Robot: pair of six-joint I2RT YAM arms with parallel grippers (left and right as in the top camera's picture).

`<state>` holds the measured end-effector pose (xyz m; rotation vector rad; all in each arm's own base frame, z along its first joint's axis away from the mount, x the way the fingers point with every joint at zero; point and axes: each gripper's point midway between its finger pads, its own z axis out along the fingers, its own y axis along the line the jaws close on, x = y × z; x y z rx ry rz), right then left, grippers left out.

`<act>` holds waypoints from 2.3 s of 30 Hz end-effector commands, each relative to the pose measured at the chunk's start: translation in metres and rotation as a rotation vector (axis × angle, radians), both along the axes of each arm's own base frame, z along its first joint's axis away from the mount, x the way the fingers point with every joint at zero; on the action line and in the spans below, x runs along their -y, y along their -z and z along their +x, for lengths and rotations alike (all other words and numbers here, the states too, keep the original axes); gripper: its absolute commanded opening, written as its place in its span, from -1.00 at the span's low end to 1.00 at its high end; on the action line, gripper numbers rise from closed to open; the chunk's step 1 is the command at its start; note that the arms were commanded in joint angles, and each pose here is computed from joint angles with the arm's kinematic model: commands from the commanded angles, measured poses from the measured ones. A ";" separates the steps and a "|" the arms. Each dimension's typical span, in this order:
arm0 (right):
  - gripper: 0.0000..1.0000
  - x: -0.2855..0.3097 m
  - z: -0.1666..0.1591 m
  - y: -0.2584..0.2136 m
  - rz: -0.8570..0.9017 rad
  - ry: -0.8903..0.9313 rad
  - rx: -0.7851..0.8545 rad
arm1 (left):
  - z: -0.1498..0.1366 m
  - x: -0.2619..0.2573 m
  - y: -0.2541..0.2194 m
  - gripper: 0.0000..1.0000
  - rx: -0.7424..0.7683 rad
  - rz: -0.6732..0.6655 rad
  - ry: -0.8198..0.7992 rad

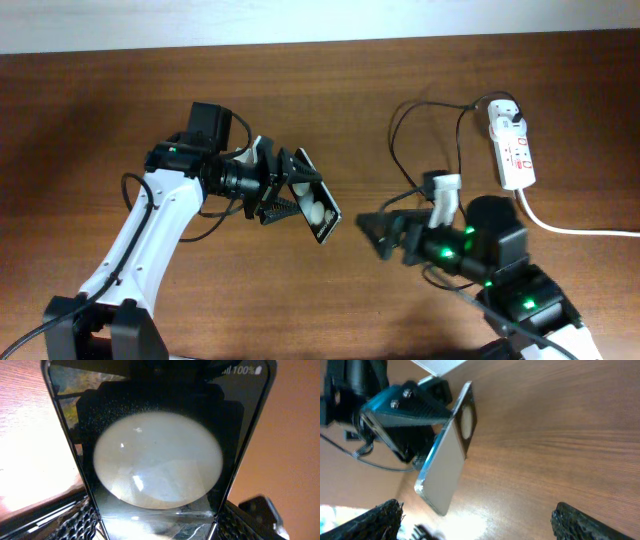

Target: Plug charger to phone and switch on socket

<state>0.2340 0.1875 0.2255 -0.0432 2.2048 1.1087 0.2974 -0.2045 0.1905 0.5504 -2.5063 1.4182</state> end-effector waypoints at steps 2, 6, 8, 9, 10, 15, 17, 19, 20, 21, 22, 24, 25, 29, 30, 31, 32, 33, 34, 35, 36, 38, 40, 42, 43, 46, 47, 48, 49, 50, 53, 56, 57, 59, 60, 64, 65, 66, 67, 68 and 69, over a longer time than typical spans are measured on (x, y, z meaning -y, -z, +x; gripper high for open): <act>0.98 -0.022 -0.001 -0.019 -0.065 0.010 0.145 | 0.005 -0.002 0.001 0.10 0.015 0.013 -0.015; 0.97 -0.048 -0.001 -0.019 -0.105 0.027 0.218 | 0.005 -0.002 0.001 0.11 -0.020 0.015 -0.039; 0.99 -0.066 0.006 -0.013 -0.117 0.033 0.237 | 0.005 -0.002 0.001 0.11 -0.020 0.014 -0.039; 0.99 -0.074 0.009 -0.011 -0.111 0.023 0.241 | 0.005 -0.002 0.001 0.11 -0.020 0.014 -0.039; 0.86 -0.082 0.016 -0.005 -0.114 0.026 0.242 | 0.005 -0.002 0.001 0.11 -0.020 0.014 -0.039; 0.46 -0.102 0.038 0.018 -0.127 0.040 0.239 | 0.005 -0.002 0.001 0.12 -0.021 0.014 -0.039; 0.22 -0.099 0.048 0.027 -0.153 0.090 0.236 | 0.005 -0.002 0.001 0.12 -0.020 0.014 -0.039; 0.13 -0.096 0.053 0.025 -0.159 0.124 0.248 | 0.005 -0.002 0.001 0.12 -0.020 0.014 -0.039; 0.10 -0.096 0.053 0.024 -0.136 0.136 0.235 | 0.005 -0.002 0.001 0.12 -0.020 0.014 -0.039; 0.05 -0.096 0.053 0.024 -0.121 0.145 0.217 | 0.005 -0.002 0.001 0.12 -0.020 0.014 -0.039; 0.01 -0.096 0.053 0.024 -0.121 0.145 0.218 | 0.005 -0.002 0.001 0.12 -0.020 0.014 -0.039; -0.18 -0.096 0.053 0.024 -0.120 0.145 0.218 | 0.005 -0.002 0.001 0.12 -0.020 0.014 -0.039; -0.29 -0.096 0.053 0.024 -0.120 0.143 0.217 | 0.005 -0.002 0.001 0.12 -0.020 0.015 -0.039; -0.55 -0.098 0.051 0.024 -0.116 0.131 0.214 | 0.006 -0.003 0.002 0.15 -0.018 0.022 -0.041; -0.63 -0.099 0.051 0.024 -0.114 0.127 0.213 | 0.006 -0.003 0.002 0.16 -0.018 0.022 -0.041; -0.69 -0.099 0.050 0.024 -0.114 0.124 0.212 | 0.006 -0.003 0.002 0.19 -0.018 0.022 -0.041; -0.74 -0.099 0.050 0.024 -0.114 0.124 0.212 | 0.006 -0.003 0.002 0.22 -0.018 0.022 -0.041; -0.77 -0.099 0.050 0.024 -0.114 0.124 0.212 | 0.006 -0.003 0.002 0.35 -0.018 0.022 -0.041; -0.79 -0.099 0.050 0.024 -0.114 0.124 0.212 | 0.006 -0.003 0.002 0.44 -0.018 0.022 -0.041; -0.81 -0.099 0.050 0.024 -0.113 0.124 0.212 | 0.006 -0.003 0.002 0.52 -0.018 0.022 -0.041; -0.87 -0.099 0.050 0.024 -0.113 0.124 0.212 | 0.006 -0.003 0.002 0.60 -0.018 0.021 -0.041; -0.88 -0.100 0.049 0.023 -0.109 0.118 0.212 | 0.005 -0.003 0.001 0.91 -0.019 0.016 -0.040; -0.89 -0.099 0.049 0.021 -0.103 0.119 0.216 | 0.008 -0.007 -0.002 0.98 -0.020 -0.007 -0.051; -0.89 -0.098 0.049 0.017 -0.097 0.122 0.221 | 0.010 -0.010 -0.011 0.98 -0.014 -0.056 -0.053; -0.90 -0.097 0.049 0.016 -0.094 0.123 0.223 | 0.012 -0.015 -0.014 0.98 0.033 -0.061 -0.045; -0.92 -0.093 0.045 0.010 -0.090 0.123 0.225 | 0.008 -0.027 -0.036 0.98 0.197 -0.019 -0.038; -0.92 -0.092 0.043 0.007 -0.076 0.121 0.217 | 0.006 -0.032 -0.040 0.98 0.234 0.030 -0.057; -0.92 -0.091 0.043 0.005 -0.039 0.120 0.182 | 0.004 -0.039 -0.043 0.98 0.266 0.083 -0.079; -0.92 -0.089 0.043 0.004 0.008 0.105 0.134 | -0.002 -0.051 -0.047 0.98 0.306 0.176 -0.118; -0.92 -0.088 0.044 0.004 0.043 0.091 0.096 | -0.013 -0.070 -0.053 0.98 0.352 0.297 -0.174; -0.92 -0.076 0.050 0.003 0.185 0.073 -0.078 | -0.053 -0.122 -0.067 0.98 0.430 0.573 -0.311; -0.92 -0.067 0.052 0.000 0.282 0.065 -0.197 | -0.093 -0.155 -0.071 0.98 0.442 0.734 -0.382; -0.92 -0.067 0.050 0.000 0.300 0.059 -0.222 | -0.105 -0.163 -0.070 0.98 0.437 0.768 -0.393; -0.92 -0.069 0.047 -0.001 0.317 0.044 -0.249 | -0.122 -0.166 -0.068 0.98 0.412 0.783 -0.386; -0.92 -0.070 0.046 -0.001 0.327 0.042 -0.266 | -0.128 -0.166 -0.064 0.98 0.367 0.783 -0.397; -0.92 -0.073 0.042 -0.002 0.351 0.030 -0.308 | -0.136 -0.167 -0.037 0.98 0.147 0.748 -0.547; -0.92 -0.073 0.041 -0.002 0.352 0.028 -0.309 | -0.139 -0.165 -0.026 0.98 0.075 0.730 -0.581; -0.92 -0.073 0.041 -0.002 0.352 0.028 -0.309 | -0.140 -0.160 -0.014 0.98 0.012 0.701 -0.600; -0.92 -0.073 0.041 -0.002 0.354 0.030 -0.313 | -0.137 -0.150 -0.004 0.98 -0.008 0.655 -0.579; -0.92 -0.072 0.040 0.004 0.365 0.056 -0.375 | -0.133 -0.140 0.004 0.98 -0.015 0.601 -0.556; -0.92 -0.070 0.036 0.014 0.374 0.095 -0.466 | -0.127 -0.130 0.011 0.98 -0.014 0.543 -0.535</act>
